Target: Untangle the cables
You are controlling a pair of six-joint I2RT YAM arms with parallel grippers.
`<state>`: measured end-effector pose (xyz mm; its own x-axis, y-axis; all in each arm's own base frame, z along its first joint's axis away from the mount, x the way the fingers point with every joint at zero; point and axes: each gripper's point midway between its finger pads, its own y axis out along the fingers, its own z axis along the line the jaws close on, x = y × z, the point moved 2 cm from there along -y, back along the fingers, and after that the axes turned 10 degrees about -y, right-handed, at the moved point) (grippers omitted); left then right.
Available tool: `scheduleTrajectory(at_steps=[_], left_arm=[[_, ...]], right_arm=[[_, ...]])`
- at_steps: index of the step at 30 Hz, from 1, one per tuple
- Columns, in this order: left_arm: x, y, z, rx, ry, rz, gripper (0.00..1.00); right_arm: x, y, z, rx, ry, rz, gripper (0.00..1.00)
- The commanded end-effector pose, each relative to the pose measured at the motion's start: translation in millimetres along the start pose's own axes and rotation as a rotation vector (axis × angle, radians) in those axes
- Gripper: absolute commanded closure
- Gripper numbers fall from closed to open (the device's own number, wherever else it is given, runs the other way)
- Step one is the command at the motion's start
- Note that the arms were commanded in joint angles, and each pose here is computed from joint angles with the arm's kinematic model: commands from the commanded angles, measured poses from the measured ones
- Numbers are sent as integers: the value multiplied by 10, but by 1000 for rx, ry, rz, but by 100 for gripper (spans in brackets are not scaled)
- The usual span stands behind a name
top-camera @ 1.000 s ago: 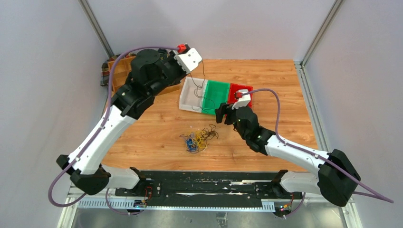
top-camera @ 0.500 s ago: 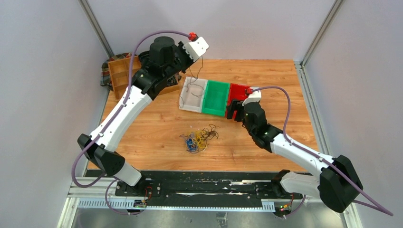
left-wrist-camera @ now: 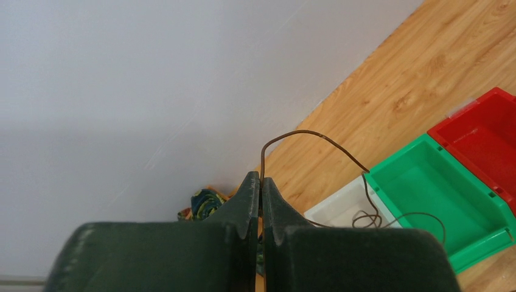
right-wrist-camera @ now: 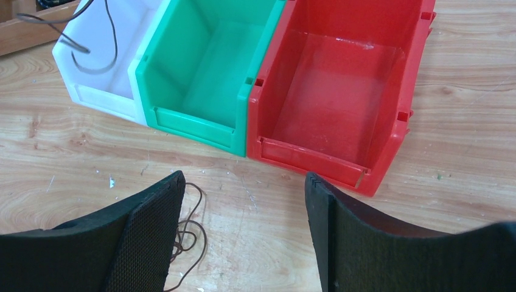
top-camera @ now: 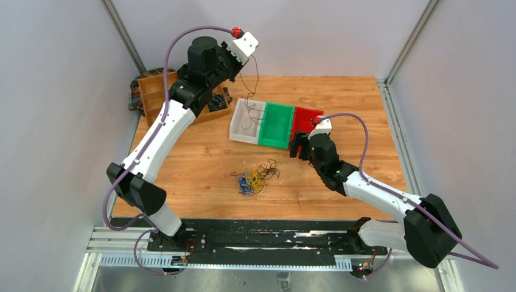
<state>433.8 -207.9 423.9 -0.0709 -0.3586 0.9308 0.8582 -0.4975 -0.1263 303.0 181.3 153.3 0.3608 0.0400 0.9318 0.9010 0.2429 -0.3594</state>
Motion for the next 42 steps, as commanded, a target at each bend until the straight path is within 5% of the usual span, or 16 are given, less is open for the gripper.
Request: scheduleTrajectory(at_steps=[1, 25, 34, 42], left_arm=[[107, 84, 44, 4, -20, -59, 99], [-454, 389, -70, -43, -81, 25, 99], [-1071, 511, -34, 67, -32, 140, 100], [-1296, 625, -61, 92, 76, 118, 100]], right_arm=[[-45, -6, -46, -9, 10, 5, 28], [-170, -10, -179, -42, 15, 37, 29], [-221, -19, -221, -45, 25, 43, 29], [-196, 6, -216, -50, 28, 45, 29]])
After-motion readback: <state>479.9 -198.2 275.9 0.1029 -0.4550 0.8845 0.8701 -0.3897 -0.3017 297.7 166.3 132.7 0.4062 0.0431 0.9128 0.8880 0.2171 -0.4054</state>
